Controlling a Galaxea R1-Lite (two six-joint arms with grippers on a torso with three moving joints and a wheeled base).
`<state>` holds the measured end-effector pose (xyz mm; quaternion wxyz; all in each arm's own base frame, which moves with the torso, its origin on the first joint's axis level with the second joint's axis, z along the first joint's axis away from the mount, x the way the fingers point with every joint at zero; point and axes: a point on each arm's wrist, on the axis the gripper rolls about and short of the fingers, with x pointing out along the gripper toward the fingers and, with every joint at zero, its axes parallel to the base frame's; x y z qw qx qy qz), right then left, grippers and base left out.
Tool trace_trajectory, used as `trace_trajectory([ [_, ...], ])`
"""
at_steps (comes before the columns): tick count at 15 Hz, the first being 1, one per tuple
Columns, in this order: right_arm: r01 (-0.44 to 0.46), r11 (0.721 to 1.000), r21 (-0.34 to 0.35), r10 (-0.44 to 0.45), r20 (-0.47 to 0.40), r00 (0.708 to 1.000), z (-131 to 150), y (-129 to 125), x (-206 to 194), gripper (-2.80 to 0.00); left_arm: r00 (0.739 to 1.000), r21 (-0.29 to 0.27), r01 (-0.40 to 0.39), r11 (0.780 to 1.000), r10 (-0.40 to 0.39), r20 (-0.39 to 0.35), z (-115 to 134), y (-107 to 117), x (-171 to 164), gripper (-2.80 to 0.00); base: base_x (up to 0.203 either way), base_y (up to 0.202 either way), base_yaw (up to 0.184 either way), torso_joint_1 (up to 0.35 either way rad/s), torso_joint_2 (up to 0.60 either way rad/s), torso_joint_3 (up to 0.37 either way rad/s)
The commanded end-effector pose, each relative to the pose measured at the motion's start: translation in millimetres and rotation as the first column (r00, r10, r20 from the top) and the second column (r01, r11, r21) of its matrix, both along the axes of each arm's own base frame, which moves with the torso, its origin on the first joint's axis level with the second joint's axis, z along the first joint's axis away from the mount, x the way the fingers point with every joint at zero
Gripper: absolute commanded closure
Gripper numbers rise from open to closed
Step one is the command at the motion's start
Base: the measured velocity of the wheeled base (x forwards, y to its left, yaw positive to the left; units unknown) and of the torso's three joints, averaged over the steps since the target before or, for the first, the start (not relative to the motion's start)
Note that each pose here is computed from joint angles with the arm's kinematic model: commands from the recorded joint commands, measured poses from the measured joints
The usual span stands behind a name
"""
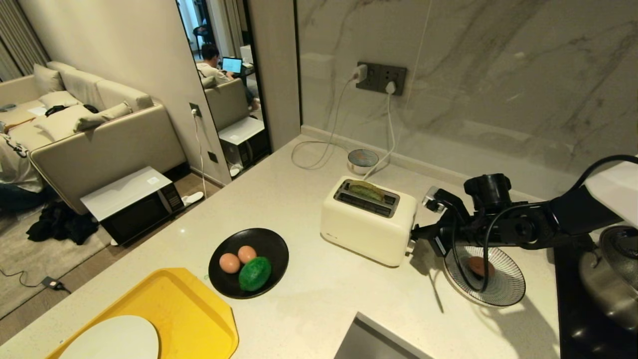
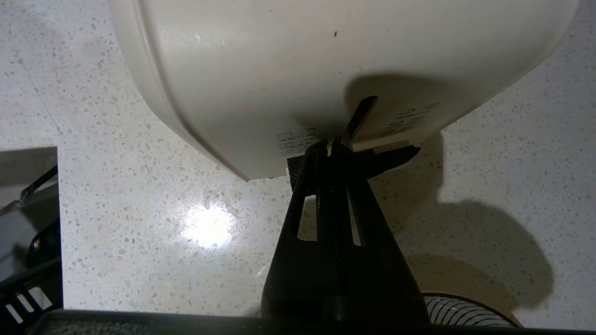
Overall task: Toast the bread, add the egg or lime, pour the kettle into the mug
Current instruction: Use a bread toaster
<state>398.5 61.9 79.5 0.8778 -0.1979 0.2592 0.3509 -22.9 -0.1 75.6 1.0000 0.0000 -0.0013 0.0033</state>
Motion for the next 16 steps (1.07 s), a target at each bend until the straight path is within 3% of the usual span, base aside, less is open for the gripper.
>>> trace_trajectory([
  [1,-0.004,1.000,-0.002,0.004,-0.005,1.000,-4.4,0.4,2.0,0.00,1.000,-0.002,-0.001,1.000,0.001,0.001,0.0,0.0,0.0,0.00,0.000,0.000,0.000,0.000,0.00,0.000],
  [16,-0.011,1.000,-0.006,0.011,-0.005,1.000,-4.5,1.4,0.0,0.00,1.000,-0.002,-0.001,1.000,0.001,0.001,0.0,0.0,0.0,0.00,0.000,0.000,0.000,0.000,0.00,0.000],
])
